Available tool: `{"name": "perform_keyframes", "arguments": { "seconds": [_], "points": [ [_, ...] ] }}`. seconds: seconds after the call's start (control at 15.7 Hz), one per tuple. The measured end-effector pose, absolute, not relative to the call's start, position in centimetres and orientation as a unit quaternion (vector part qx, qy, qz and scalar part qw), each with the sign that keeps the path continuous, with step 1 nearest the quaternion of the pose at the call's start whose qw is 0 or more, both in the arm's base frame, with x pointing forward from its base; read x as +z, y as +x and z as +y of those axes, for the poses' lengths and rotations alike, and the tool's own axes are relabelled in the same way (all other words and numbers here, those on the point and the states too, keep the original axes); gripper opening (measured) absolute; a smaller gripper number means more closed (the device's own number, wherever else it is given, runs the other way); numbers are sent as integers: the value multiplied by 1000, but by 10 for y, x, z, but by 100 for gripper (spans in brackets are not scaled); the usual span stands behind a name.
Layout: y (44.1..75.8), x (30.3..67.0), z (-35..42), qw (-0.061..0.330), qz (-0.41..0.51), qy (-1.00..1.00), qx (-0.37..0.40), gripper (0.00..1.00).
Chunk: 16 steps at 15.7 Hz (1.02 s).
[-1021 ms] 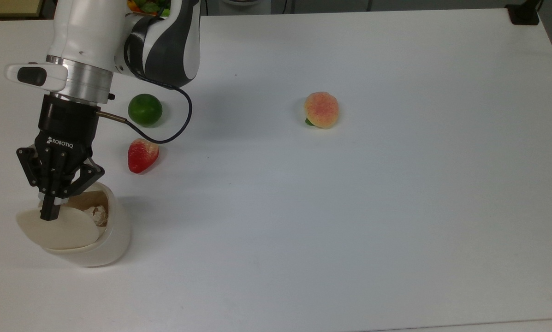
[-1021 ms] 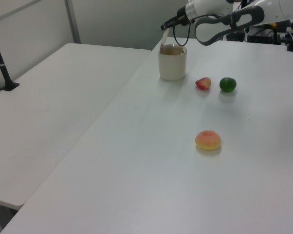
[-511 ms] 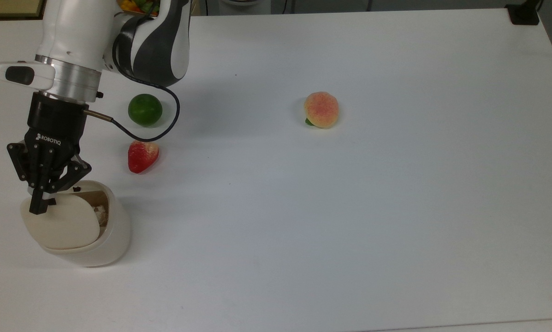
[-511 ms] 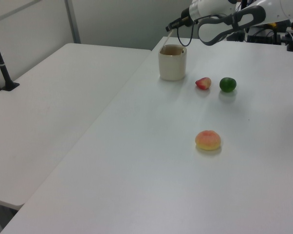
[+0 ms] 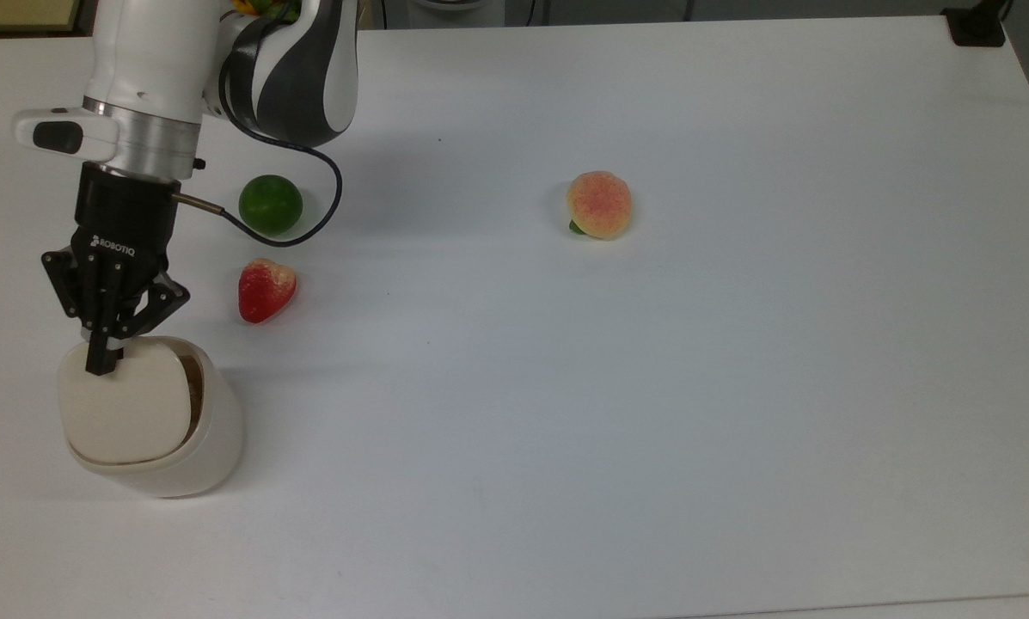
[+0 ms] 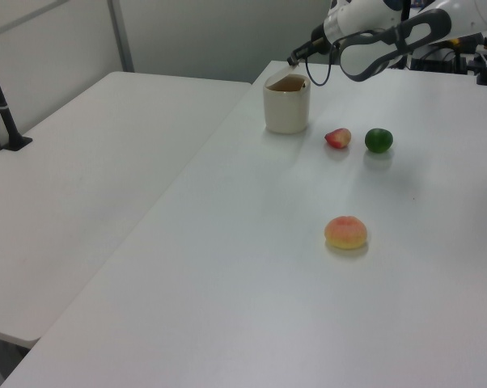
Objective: Close garbage bin
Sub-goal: 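Push the open flip lid down onto the bin with the gripper, then press the gripper down on the closed lid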
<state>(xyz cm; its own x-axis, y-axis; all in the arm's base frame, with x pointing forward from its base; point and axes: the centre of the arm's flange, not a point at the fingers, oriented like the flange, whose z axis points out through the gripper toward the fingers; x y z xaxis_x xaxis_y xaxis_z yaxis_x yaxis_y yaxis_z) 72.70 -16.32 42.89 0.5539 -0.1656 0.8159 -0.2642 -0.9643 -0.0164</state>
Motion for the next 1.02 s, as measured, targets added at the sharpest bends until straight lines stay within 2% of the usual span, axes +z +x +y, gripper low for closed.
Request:
{"name": "perform_keyframes", "arguments": {
  "seconds": [0.45,1.02],
  "points": [
    [712,400,-164,55,-122,895,426,2],
    [709,393,-166,62,-109,900,418,2]
  ]
}}
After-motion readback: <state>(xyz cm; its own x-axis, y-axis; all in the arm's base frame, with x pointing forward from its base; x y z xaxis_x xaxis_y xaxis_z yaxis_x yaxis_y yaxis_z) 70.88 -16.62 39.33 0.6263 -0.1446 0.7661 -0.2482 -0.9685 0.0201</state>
